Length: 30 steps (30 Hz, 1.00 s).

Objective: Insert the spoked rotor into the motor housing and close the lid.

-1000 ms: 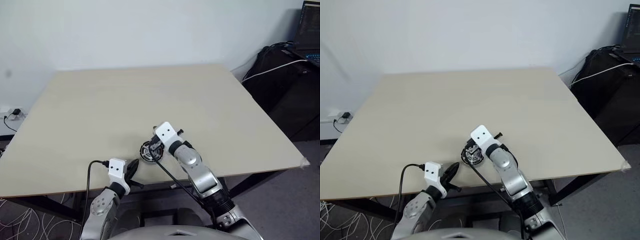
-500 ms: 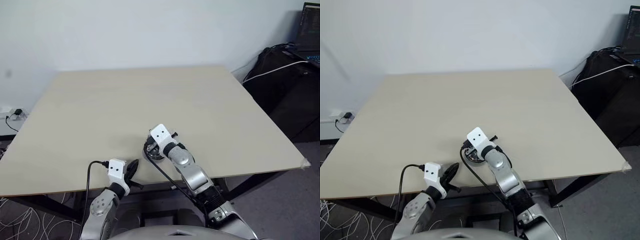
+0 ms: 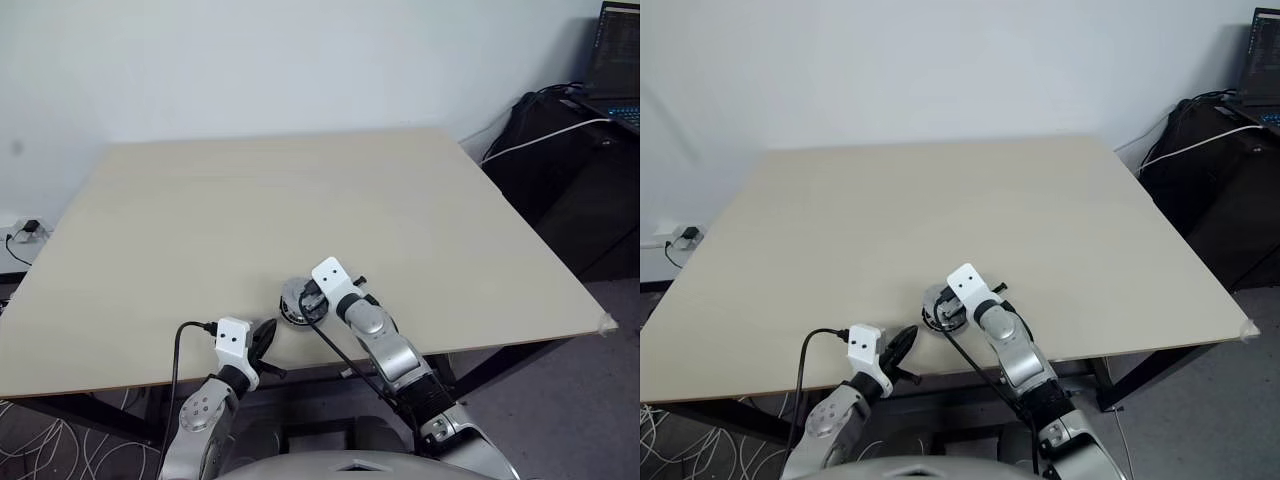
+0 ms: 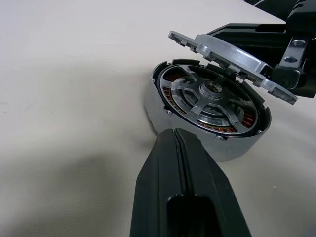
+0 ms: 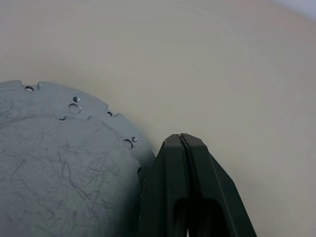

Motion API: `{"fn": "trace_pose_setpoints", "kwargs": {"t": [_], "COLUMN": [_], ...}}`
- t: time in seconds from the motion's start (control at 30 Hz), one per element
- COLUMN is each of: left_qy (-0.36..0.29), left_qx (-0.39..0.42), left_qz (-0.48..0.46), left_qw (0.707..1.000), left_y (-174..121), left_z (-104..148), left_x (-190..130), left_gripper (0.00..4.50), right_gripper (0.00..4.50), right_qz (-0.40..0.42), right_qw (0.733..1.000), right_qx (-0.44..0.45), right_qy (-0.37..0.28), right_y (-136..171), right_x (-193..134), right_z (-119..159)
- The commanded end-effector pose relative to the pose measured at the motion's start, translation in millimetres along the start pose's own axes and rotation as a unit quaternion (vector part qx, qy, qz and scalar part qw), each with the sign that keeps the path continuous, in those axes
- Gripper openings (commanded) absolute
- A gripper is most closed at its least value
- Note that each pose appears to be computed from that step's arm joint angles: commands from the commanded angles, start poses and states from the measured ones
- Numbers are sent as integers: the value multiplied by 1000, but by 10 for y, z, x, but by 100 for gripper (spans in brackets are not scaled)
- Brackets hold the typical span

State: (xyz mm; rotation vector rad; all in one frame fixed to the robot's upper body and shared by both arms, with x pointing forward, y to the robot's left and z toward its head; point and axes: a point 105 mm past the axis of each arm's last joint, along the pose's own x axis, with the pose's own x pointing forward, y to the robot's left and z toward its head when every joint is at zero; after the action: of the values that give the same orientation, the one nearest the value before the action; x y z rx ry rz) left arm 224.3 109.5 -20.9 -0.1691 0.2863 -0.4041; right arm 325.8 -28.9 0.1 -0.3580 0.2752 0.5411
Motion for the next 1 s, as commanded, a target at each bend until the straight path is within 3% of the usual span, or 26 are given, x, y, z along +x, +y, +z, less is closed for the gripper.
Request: {"fn": "trace_pose_setpoints", "kwargs": {"t": [0.03,0.23,0.37,1.0], "left_qy": [-30,-30,-30,-26], "left_qx": [8,10,10,4], "left_qz": [-9,-9,-11,-5], "left_qw": [999,999,999,1000], "left_y": [-25,-19,-24,-10], "left_z": [173,179,180,167], "left_x": [26,29,33,18], "left_gripper": [0,0,0,0], "right_gripper": [3,3,3,3], "right_qz": [-10,-20,-10,58], "right_qw": [1000,994,992,995], "right_qx": [1,58,42,-59], "right_qy": [-24,-93,-116,-52], "right_y": [-35,-120,-72,303], "right_x": [4,-43,-66,44], "right_z": [116,364,426,-72]}}
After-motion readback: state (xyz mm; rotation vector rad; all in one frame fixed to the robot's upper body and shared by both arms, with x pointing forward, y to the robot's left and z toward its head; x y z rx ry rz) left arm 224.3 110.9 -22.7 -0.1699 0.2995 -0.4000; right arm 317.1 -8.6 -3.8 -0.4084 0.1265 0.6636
